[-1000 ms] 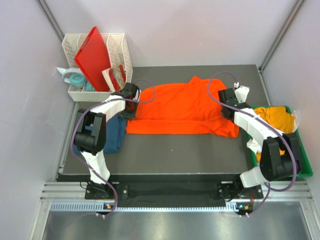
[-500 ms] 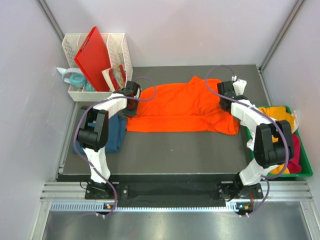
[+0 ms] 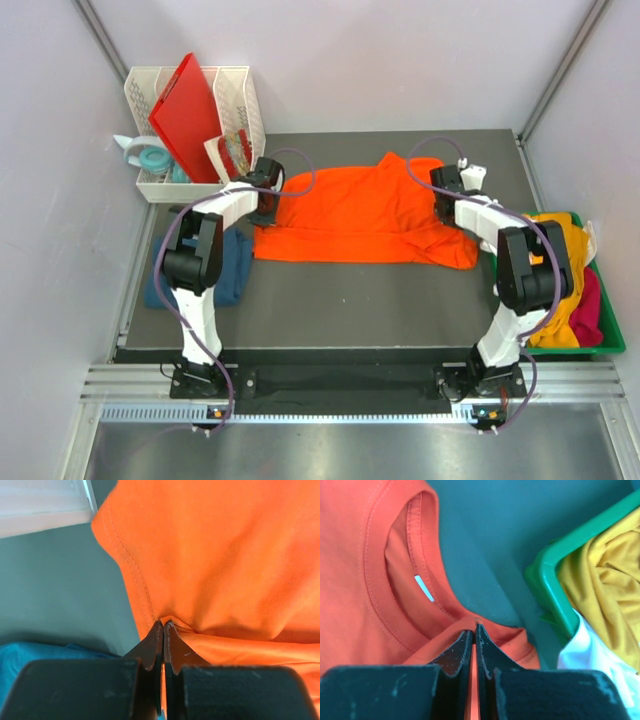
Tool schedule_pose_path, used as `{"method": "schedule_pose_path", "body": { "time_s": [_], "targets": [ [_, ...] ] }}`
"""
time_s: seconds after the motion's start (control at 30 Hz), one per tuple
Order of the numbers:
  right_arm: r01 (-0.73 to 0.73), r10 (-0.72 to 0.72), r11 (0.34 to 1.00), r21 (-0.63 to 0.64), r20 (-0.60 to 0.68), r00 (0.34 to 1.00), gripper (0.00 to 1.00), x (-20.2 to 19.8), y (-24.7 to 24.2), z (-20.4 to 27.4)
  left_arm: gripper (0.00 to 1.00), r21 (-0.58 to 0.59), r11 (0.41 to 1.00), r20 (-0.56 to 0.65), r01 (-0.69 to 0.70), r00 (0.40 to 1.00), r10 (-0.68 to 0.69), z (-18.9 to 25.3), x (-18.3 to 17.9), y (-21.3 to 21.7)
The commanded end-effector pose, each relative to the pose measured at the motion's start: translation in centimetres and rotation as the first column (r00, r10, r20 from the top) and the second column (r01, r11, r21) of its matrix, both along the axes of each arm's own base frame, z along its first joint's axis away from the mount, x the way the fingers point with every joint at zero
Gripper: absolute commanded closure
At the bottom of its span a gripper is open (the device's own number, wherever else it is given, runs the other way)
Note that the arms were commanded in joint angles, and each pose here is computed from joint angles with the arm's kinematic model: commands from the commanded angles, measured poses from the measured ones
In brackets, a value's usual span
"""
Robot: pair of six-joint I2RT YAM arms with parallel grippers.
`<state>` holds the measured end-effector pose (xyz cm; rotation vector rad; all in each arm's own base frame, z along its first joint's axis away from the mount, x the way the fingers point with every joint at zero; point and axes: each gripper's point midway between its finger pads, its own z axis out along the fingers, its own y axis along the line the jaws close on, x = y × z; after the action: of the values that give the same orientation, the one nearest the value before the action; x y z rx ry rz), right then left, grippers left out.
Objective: Fold and stack the t-shirts
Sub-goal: Fold the flattened tshirt in 1/3 of the way
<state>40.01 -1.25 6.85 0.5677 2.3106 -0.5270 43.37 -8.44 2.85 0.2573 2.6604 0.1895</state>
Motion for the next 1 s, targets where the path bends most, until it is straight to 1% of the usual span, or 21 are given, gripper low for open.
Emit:
{"method": "schedule_pose_path", "body": {
  "time_s": [0.0,0.13,0.27,0.3,0.33,0.37,0.4,0.43,0.47,0.5,0.53,0.6,0.63,0.7,0.73,0.77,0.8,0.83,0.87,0.9,0.97],
  "targets": [
    [0.021,-0.022,1.0,0.013,0.07,0.997,1.0,2.5,-0.3,0.9,1.0,0.01,0.999,0.065,-0.033,0.997,0.032,0.3,2.3,0.4],
    [0.021,-0.021,1.0,0.014,0.043,0.999,1.0,2.7,-0.3,-0.2,1.0,0.01,0.999,0.058,-0.035,0.998,0.034,0.0,2.5,0.4],
    [0.015,-0.016,1.0,0.013,0.046,0.999,1.0,3.1,-0.2,0.2,1.0,0.014,0.999,0.064,-0.032,0.997,0.032,0.2,2.5,0.4],
    [0.014,-0.015,1.0,0.019,0.053,0.998,1.0,3.2,-0.1,0.4,0.98,0.014,0.999,0.073,-0.033,0.997,0.032,0.6,2.6,0.5],
    [0.01,-0.012,1.0,0.022,0.064,0.998,0.9,3.2,0.0,0.9,0.87,0.006,0.999,0.08,-0.031,0.996,0.031,1.0,2.7,0.4],
    [0.006,-0.008,1.0,0.026,0.077,0.997,0.8,3.3,0.1,1.3,0.79,0.002,1.0,0.09,-0.027,0.996,0.027,1.3,2.8,0.3],
    [0.0,-0.003,0.999,0.032,0.093,0.996,0.67,3.4,0.1,1.7,0.72,-0.01,1.0,0.115,-0.025,0.993,0.026,2.4,3.0,0.1],
    [-0.008,0.004,0.999,0.039,0.123,0.992,0.44,3.4,0.2,2.9,0.44,-0.025,1.0,0.126,-0.016,0.992,0.019,3.0,3.2,-0.2],
    [-0.017,0.011,0.999,0.041,0.15,0.989,0.31,3.6,0.4,3.8,0.3,-0.039,0.999,0.14,-0.003,0.99,0.009,3.7,3.3,-0.4],
    [-0.026,0.02,0.999,0.038,0.165,0.986,0.19,3.5,0.5,4.7,0.17,-0.056,0.998,0.172,0.006,0.985,0.004,5.3,3.5,-0.7],
    [-0.028,0.02,0.999,0.036,0.203,0.979,0.09,3.6,0.6,6.6,0.02,-0.069,0.998,0.187,0.011,0.982,0.002,6.2,3.5,-0.9],
    [-0.041,0.034,0.999,0.026,0.225,0.974,0.01,3.2,0.9,8.4,0.02,-0.097,0.995,0.242,0.02,0.97,0.004,8.8,3.8,-1.2],
    [-0.05,0.04,0.998,0.031,0.259,0.965,0.0,2.9,1.0,10.0,0.02,-0.108,0.994,0.257,0.022,0.966,0.007,9.7,3.7,-1.3],
    [-0.095,0.081,0.995,0.039,0.27,0.959,0.0,2.1,2.6,11.1,0.01,-0.148,0.988,0.294,0.034,0.956,0.011,11.9,3.4,-1.7],
    [-0.11,0.095,0.993,0.045,0.264,0.96,0.01,1.1,3.2,11.6,0.01,-0.171,0.984,0.293,0.045,0.956,0.007,12.2,3.0,-2.1],
    [-0.128,0.11,0.99,0.054,0.258,0.96,0.03,0.6,4.0,11.5,0.01,-0.219,0.972,0.273,0.087,0.962,-0.024,12.0,2.1,-3.1],
    [-0.161,0.136,0.984,0.077,0.259,0.956,0.05,0.0,5.5,11.3,0.01,-0.237,0.965,0.284,0.111,0.958,-0.041,12.7,1.5,-3.6],
    [-0.186,0.158,0.977,0.103,0.231,0.96,0.06,-1.2,6.3,10.3,0.01,-0.249,0.959,0.283,0.133,0.957,-0.059,12.4,1.0,-4.3],
    [-0.19,0.162,0.976,0.109,0.22,0.962,0.06,-2.0,6.9,9.8,0.01,-0.246,0.96,0.259,0.134,0.963,-0.068,11.3,0.0,-4.4],
    [-0.204,0.173,0.971,0.124,0.228,0.958,0.05,-2.9,8.3,9.6,0.01,-0.243,0.959,0.261,0.147,0.962,-0.081,11.2,-0.5,-4.6],
    [-0.212,0.184,0.968,0.137,0.193,0.964,0.05,-4.7,9.1,7.4,0.01,-0.236,0.959,0.236,0.16,0.966,-0.103,9.7,-1.6,-5.3]
  ]
}}
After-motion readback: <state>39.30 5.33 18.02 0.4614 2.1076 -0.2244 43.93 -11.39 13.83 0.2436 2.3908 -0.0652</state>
